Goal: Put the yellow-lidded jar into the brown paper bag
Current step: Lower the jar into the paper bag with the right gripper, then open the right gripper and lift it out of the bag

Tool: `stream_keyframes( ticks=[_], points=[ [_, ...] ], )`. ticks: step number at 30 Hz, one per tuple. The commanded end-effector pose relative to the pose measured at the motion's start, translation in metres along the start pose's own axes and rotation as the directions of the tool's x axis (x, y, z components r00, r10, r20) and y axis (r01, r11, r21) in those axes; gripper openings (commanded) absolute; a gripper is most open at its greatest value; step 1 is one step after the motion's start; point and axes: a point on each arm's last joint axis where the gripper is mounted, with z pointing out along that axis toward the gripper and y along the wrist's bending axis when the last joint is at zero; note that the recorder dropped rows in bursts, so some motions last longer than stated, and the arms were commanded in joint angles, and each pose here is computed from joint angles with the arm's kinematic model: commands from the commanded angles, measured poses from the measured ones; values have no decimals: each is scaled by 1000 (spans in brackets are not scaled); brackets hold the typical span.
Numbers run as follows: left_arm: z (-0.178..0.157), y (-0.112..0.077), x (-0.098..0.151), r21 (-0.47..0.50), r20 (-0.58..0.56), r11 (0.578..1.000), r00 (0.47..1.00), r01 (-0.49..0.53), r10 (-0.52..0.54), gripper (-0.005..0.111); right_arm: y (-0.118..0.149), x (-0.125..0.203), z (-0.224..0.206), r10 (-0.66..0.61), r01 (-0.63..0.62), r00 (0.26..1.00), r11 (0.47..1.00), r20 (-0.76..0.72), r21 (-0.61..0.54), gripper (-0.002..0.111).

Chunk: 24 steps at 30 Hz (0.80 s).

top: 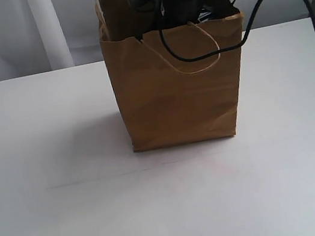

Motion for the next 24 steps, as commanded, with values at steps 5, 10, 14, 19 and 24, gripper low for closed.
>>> stream_keyframes(
  ticks=[5, 10, 14, 19, 24],
  points=[
    [0, 0, -2, 6, 11, 1000, 1000, 7, -7, 1, -3, 4, 9, -2, 2, 1000, 1000, -30, 6, 84],
    [0, 0, -2, 6, 11, 1000, 1000, 7, -7, 1, -2, 2, 9, -2, 2, 1000, 1000, -12, 3, 93],
    [0, 0, -2, 6, 11, 1000, 1000, 7, -7, 1, -2, 2, 9, -2, 2, 1000, 1000, -12, 3, 105],
    [0, 0, -2, 6, 11, 1000, 1000, 7, -7, 1, -2, 2, 9, -2, 2, 1000, 1000, -12, 3, 105],
    [0, 0, -2, 6, 11, 1000, 1000, 7, -7, 1, -2, 2, 9, -2, 2, 1000, 1000, -10, 2, 105]
  ],
)
